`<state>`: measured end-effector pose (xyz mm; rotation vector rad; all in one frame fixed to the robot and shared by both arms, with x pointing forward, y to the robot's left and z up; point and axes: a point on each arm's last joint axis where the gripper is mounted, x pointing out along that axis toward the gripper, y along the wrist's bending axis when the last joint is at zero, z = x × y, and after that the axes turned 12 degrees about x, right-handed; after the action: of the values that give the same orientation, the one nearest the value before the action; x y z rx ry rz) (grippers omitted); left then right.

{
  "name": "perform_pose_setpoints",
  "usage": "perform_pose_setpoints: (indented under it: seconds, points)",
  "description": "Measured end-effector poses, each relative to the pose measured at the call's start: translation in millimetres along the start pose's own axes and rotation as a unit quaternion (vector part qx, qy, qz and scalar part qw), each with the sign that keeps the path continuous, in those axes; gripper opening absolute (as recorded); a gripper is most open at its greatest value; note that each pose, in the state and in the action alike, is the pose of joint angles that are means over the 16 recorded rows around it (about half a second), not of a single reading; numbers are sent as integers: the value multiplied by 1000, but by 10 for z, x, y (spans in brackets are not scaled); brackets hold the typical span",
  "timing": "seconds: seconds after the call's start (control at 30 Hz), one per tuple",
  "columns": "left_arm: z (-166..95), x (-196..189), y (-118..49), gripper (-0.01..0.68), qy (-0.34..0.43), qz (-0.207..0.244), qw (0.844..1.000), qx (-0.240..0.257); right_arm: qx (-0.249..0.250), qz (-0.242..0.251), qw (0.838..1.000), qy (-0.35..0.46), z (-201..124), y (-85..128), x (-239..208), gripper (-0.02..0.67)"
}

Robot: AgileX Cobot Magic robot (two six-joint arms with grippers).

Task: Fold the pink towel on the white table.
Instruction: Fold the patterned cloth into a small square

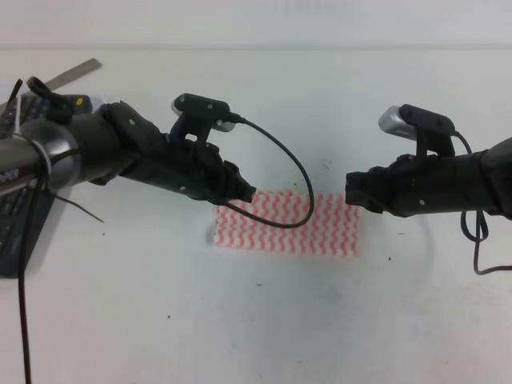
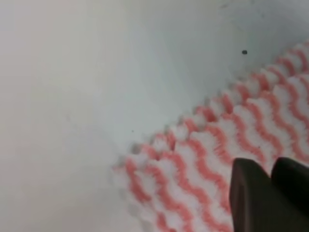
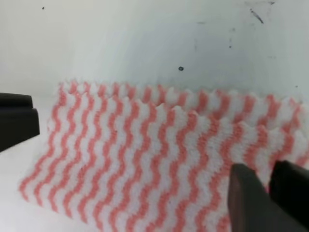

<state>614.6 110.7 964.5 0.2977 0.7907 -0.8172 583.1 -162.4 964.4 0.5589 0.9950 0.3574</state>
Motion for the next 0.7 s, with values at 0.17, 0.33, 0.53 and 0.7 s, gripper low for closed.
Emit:
perform_pose_setpoints:
  seconds: [0.17, 0.33, 0.53, 0.7]
  points:
    - [-73, 48, -54, 26, 27, -35, 999, 0, 0, 2, 1000, 4, -8, 5, 0, 48]
    - [-162, 116, -70, 0, 56, -52, 997, -1, 6, 4, 1000, 9, -13, 3, -2, -2]
    - [-258, 188, -73, -1, 88, -61, 994, -9, 14, 4, 1000, 11, -6, -13, -10, -14]
    - [-296, 224, -86, -1, 103, -62, 993, -15, 21, 4, 1000, 13, -1, -27, -17, -16]
